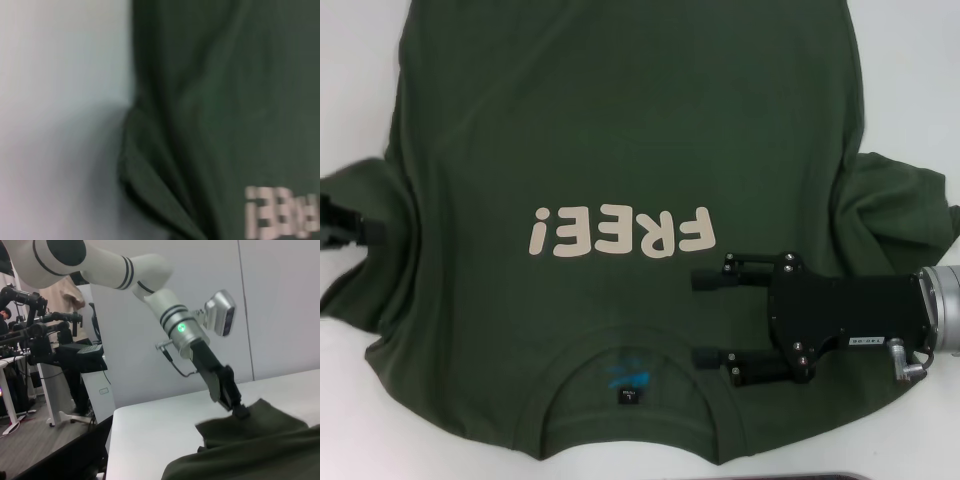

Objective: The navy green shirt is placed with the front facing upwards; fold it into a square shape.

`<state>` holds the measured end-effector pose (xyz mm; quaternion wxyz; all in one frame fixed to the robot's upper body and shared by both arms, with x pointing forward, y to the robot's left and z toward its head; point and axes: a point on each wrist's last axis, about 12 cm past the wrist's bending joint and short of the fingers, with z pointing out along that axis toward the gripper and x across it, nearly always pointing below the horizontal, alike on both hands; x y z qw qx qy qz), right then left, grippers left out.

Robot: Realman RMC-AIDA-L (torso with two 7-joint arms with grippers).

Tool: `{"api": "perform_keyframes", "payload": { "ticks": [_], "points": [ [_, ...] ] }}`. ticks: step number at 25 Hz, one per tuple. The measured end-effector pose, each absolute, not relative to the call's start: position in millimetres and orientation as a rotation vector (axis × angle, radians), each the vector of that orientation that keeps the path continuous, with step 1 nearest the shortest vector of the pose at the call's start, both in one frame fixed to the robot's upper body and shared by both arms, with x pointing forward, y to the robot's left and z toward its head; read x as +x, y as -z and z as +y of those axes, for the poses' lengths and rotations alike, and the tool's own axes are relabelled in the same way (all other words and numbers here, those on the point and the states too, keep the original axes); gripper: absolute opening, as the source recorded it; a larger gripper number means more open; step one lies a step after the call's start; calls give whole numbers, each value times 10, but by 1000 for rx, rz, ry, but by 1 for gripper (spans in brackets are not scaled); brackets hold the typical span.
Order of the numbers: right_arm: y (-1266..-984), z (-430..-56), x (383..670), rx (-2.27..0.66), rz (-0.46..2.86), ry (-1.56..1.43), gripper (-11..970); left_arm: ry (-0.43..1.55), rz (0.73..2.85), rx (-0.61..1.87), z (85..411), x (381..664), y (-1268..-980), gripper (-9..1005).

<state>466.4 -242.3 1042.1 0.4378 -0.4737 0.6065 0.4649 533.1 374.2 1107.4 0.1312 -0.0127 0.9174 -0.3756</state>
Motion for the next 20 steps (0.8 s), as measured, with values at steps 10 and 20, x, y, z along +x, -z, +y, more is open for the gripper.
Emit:
{"api": "perform_keyframes", "payload": {
  "ticks": [10,20],
  "points": [
    [-10419,-2426,4657,-1176,1508,-1158,807,1299,2529,83,3541,5414,-11287,36],
    [-10401,-2434,4641,-1172,1515,-1152,808,1323,2503,7,3159,5618,-11089,37]
  ]
}}
